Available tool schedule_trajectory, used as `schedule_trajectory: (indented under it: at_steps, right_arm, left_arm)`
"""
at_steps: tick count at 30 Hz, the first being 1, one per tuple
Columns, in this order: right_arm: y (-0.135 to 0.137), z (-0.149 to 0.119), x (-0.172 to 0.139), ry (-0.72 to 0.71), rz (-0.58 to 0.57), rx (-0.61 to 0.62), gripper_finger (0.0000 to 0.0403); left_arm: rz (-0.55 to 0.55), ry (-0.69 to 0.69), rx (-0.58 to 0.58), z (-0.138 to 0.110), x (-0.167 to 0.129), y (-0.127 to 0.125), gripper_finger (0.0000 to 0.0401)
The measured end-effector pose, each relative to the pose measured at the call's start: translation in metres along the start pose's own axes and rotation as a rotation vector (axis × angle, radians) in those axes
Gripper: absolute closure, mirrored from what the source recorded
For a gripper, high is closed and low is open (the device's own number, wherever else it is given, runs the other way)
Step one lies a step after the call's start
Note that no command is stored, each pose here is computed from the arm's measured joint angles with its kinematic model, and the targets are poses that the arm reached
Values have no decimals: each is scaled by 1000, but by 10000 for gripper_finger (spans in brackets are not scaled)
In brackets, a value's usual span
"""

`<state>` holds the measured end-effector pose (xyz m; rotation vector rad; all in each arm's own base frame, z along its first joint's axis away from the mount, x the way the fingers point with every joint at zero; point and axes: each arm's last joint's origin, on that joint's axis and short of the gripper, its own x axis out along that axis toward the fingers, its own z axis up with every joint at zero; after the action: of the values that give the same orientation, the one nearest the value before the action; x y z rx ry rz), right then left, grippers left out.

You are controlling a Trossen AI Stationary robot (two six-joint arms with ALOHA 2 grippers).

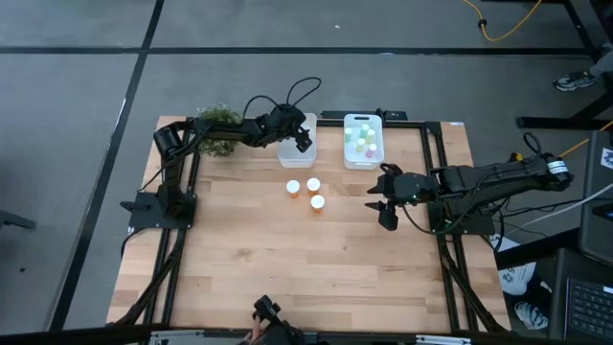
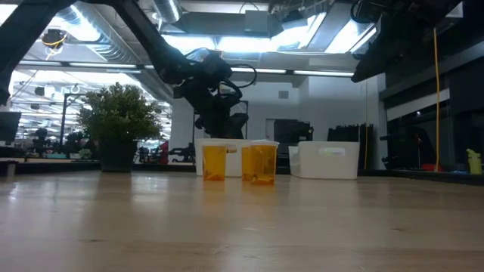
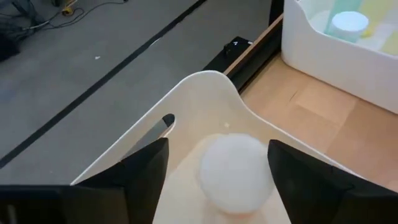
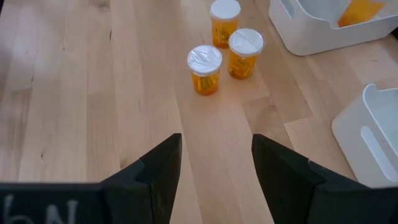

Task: Pick and place medicine bottles into bin by pill shape (circle, oval)
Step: Put the orange pill bottle into the left white bin

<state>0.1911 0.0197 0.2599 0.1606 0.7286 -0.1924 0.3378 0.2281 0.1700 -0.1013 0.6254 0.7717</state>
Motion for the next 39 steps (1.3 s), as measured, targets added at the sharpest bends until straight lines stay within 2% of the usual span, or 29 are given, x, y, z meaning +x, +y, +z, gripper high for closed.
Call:
schedule_trajectory:
  at_steps: [6, 11, 18, 23, 27, 31, 39]
  right_arm:
    - [0, 0, 0, 2, -1, -1, 205]
    - [0, -1, 0, 6, -2, -2, 205]
    - [0, -1, 0, 16, 3, -1, 205]
    - [0, -1, 0, 14, 4, 26, 205]
    - [0, -1, 0, 14, 5, 49, 205]
    - [0, -1, 0, 15, 6, 51, 205]
    - [0, -2, 0, 24, 1, 45, 205]
  left_arm:
    - [-31, -98, -4, 25, -29, -7, 136]
    - [-194, -98, 23, 42, -78, -33, 138]
    - [-341, 163, 196, 23, -157, -70, 138]
    - [-352, 377, 293, -2, -198, -81, 142]
    - [-306, 437, 335, -24, -199, -89, 142]
    - [-312, 459, 349, -55, -182, -96, 142]
    - [-403, 235, 248, -100, -154, -101, 142]
